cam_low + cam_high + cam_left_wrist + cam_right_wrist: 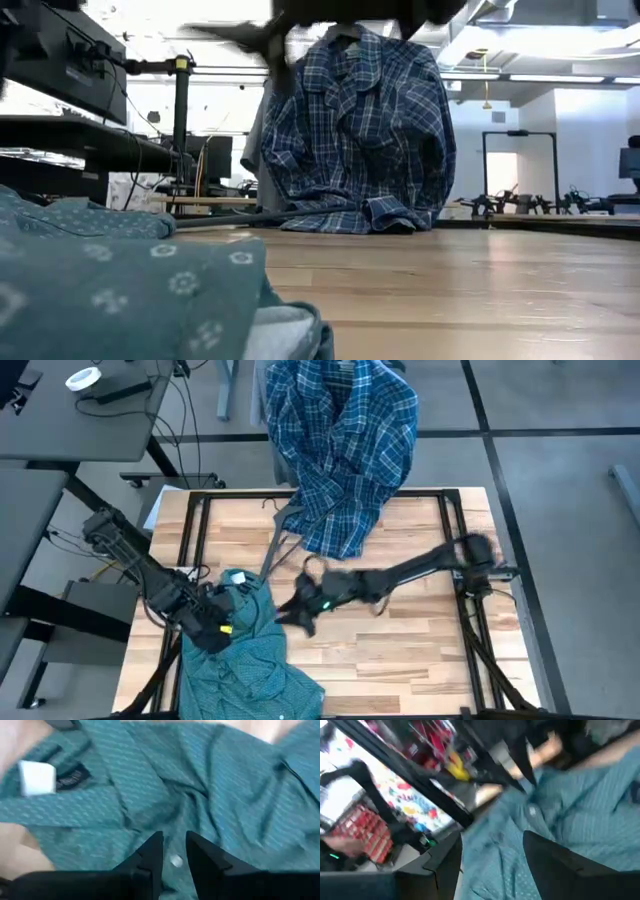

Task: Hang clothes
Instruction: Put the green polo shirt on the gray hanger

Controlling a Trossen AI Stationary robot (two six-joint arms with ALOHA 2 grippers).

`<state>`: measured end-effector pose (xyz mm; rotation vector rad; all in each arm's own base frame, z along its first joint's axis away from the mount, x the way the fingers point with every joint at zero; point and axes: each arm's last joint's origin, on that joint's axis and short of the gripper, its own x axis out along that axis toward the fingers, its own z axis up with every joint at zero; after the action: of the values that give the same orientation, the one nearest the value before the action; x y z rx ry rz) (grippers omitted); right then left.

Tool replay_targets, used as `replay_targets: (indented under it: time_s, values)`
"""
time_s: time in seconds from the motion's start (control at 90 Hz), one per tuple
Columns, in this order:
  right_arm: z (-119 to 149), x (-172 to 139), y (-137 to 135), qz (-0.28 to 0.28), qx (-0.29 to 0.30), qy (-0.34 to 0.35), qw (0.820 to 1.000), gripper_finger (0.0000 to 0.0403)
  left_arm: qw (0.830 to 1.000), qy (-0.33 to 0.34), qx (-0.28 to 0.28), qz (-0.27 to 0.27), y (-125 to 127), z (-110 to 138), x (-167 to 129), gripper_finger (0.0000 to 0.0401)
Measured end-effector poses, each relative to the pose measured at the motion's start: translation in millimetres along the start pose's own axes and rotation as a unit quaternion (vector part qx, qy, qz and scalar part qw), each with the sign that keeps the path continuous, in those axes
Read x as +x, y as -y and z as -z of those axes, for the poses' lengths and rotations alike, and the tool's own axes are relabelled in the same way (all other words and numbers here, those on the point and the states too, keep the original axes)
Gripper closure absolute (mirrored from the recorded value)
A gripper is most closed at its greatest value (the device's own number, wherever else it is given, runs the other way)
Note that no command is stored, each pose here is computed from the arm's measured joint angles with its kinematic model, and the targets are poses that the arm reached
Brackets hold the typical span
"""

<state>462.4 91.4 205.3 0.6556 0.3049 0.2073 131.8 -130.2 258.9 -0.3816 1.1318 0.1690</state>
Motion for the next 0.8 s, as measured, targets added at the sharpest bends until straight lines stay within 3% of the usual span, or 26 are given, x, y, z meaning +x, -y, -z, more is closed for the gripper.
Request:
replay_targets:
  time_s: [0.133,0.256,0.5,0.689,0.8]
  values:
    - [24.2,48.1,6.0,0.012,-0.066,-0.040,0.997,0.0207,0.999,-0.001,-0.001,0.039,6.5,10.3,-9.0,0.0333]
    - [41.6,79.5,14.2,0.055,-0.107,-0.109,0.987,0.0211,0.998,-0.007,-0.021,0.053,8.6,18.0,-13.6,0.0333]
    - [54.2,90.2,30.5,0.151,-0.124,-0.261,0.945,0.0234,0.997,-0.018,-0.033,0.063,11.7,28.5,-17.2,0.0333]
    - [58.3,51.5,11.9,0.208,-0.156,-0.422,0.869,0.0256,0.997,-0.020,-0.041,0.066,12.6,30.6,-18.0,0.0333]
    - [66.5,21.8,0.8,0.267,-0.182,-0.518,0.792,0.0268,0.996,-0.019,-0.045,0.068,12.9,30.4,-18.1,0.0333]
